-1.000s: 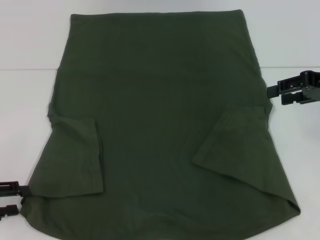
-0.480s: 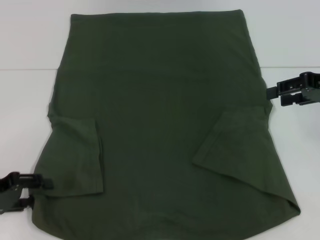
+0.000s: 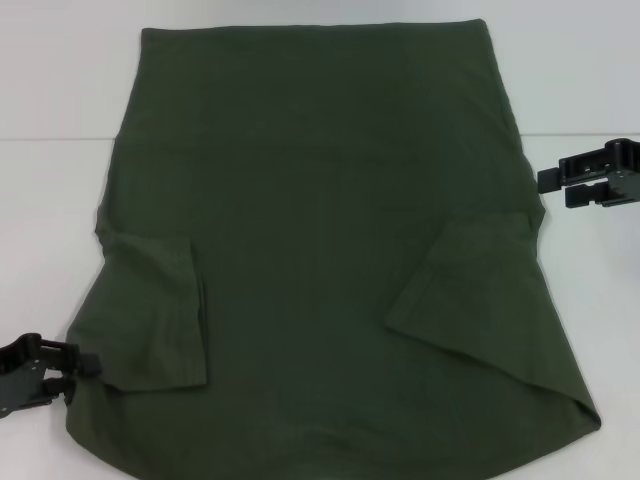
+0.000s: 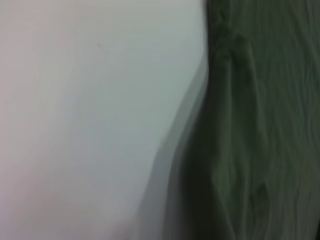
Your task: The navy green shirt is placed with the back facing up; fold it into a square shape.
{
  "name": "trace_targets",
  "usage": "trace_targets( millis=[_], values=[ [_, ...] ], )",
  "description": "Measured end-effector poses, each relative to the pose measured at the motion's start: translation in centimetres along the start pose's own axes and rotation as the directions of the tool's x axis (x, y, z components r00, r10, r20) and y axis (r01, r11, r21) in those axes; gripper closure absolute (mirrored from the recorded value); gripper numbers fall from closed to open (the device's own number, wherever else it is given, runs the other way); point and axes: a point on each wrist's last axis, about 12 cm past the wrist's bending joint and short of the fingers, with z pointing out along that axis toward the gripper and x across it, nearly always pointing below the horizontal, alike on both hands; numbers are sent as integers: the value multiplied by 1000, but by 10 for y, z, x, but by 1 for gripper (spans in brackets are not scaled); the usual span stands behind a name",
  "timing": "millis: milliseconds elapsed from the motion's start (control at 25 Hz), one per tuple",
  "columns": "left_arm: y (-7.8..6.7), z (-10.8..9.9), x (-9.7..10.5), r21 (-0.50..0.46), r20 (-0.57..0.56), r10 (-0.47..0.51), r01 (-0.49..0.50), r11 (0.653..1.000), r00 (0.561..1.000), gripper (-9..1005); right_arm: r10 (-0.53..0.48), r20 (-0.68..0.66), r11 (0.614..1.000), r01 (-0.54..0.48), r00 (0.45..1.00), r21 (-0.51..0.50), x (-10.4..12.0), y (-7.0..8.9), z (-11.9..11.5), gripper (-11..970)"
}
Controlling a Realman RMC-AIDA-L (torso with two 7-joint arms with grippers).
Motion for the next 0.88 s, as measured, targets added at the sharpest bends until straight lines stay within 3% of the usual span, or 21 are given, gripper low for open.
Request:
trace_targets(
  millis=[120,240,440,480,600,880],
  values=[
    [0,0,0,0,0,0,0,1000,1000,418,-6,-5,1000,6,1000,-1,0,1,0,350],
    [0,-1,0,-1,0,5,-5,1000,1000,643,-15,-12,1000,15,1000,-5,1,1,0,352],
    [-2,-3,1,49,2,49,-49,998,999,827,-51,-47,999,50,998,-10,6,0,-3,354],
    [-6,-7,3,118,6,86,-86,989,996,864,-60,-65,998,59,996,-14,8,-1,-4,355],
    [-8,-11,4,186,15,107,-108,977,994,935,-72,-131,997,75,989,16,15,-7,-14,356],
    [-8,-9,-1,162,37,106,-110,981,994,958,-22,-295,985,70,955,155,35,-28,-26,360]
  ],
)
